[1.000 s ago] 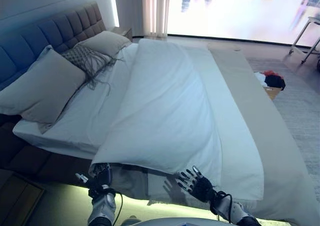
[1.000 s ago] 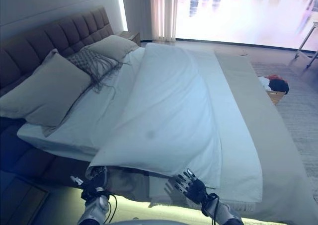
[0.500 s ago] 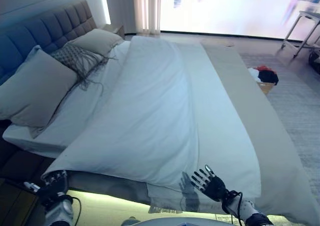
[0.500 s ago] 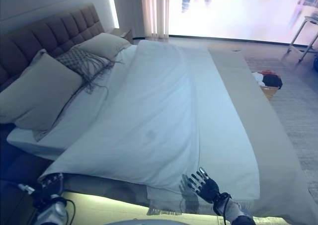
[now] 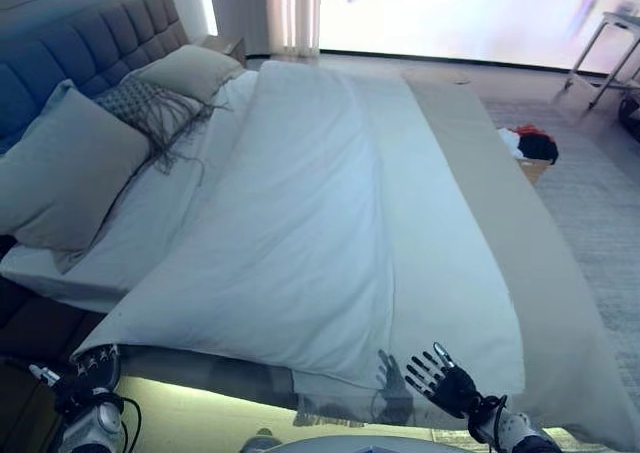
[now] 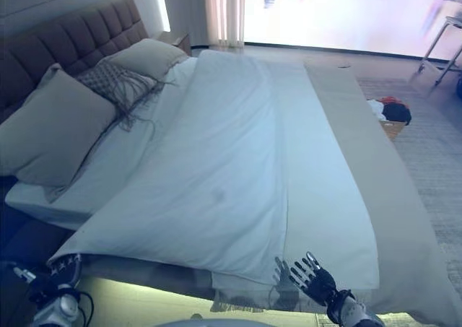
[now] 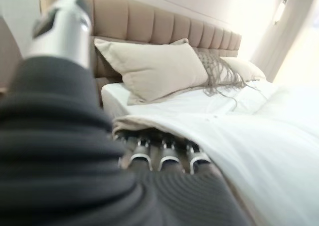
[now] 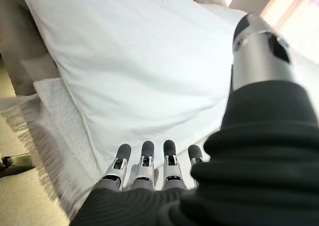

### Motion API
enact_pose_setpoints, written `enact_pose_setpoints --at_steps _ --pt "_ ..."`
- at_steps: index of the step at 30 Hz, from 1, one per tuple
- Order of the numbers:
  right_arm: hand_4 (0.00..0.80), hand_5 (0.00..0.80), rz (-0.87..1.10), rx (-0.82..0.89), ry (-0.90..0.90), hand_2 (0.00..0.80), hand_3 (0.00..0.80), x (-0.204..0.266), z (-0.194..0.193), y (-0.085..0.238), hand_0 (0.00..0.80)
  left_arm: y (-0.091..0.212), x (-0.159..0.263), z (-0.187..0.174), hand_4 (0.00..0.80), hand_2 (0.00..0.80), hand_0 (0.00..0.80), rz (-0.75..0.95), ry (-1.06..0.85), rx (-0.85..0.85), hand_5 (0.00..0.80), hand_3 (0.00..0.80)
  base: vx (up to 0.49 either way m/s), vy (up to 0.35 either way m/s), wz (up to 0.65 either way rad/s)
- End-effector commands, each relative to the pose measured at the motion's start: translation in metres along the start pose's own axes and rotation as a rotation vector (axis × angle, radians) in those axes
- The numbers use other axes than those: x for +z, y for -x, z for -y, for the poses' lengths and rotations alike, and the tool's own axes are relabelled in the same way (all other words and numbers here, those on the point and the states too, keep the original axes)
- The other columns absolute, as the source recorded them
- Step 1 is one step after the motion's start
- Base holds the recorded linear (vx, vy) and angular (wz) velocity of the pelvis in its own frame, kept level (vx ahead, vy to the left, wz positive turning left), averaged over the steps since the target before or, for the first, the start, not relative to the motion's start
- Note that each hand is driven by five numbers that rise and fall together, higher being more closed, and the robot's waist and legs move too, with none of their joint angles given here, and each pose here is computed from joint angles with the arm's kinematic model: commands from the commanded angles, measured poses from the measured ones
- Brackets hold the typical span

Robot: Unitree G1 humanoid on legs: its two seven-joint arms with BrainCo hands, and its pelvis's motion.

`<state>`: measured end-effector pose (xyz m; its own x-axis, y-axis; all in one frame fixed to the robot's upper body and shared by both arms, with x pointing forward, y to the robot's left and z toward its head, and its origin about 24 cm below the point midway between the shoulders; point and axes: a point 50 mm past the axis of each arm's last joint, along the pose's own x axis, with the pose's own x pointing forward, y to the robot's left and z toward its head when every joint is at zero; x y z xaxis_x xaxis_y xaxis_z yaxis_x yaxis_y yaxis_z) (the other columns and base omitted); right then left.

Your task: Make the bed neatly

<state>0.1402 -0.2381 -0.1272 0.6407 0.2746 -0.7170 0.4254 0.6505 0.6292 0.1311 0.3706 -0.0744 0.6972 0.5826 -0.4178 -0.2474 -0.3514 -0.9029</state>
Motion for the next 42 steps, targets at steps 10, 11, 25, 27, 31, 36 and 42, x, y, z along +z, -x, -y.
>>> enact_pose_setpoints --at_steps 10,11,25,27,31,36,42 --pt "0.0 0.0 0.095 0.087 -0.032 0.0 0.0 0.012 -0.029 -0.016 0.0 0.001 0.058 0.044 0.0 0.0 0.0 0.18 -0.057 -0.04 0.0 0.0 -0.052 -0.04 0.04" --pt "0.0 0.0 0.101 0.093 -0.029 0.0 0.0 0.013 -0.031 -0.017 0.0 0.001 0.056 0.04 0.0 0.0 0.0 0.167 -0.064 -0.007 0.0 0.0 -0.119 -0.054 0.06" --pt "0.0 0.0 0.186 0.252 0.05 0.0 0.0 0.053 -0.087 -0.034 0.0 0.005 0.022 -0.014 0.0 0.0 0.0 -0.07 -0.497 0.374 0.0 0.0 -0.175 -0.051 0.38" --pt "0.0 0.0 0.19 0.269 0.057 0.0 0.0 0.058 -0.094 -0.036 0.0 0.008 0.018 -0.022 0.0 0.0 0.0 -0.123 -0.574 0.406 0.0 0.0 -0.133 -0.023 0.18" --pt "0.0 0.0 0.204 0.292 0.055 0.0 0.0 0.064 -0.103 -0.037 0.0 0.015 0.018 -0.036 0.0 0.0 0.0 -0.13 -0.61 0.465 0.0 0.0 -0.096 -0.03 0.23" --pt "0.0 0.0 0.207 0.331 0.032 0.0 0.0 0.064 -0.112 -0.04 0.0 0.031 0.029 -0.054 0.0 0.0 0.0 -0.151 -0.758 0.514 0.0 0.0 -0.02 -0.068 0.0" --pt "0.0 0.0 0.188 0.329 0.095 0.0 0.0 0.057 -0.109 -0.037 0.0 0.038 0.018 -0.072 0.0 0.0 0.0 -0.301 -1.115 0.536 0.0 0.0 0.032 -0.045 -0.04"
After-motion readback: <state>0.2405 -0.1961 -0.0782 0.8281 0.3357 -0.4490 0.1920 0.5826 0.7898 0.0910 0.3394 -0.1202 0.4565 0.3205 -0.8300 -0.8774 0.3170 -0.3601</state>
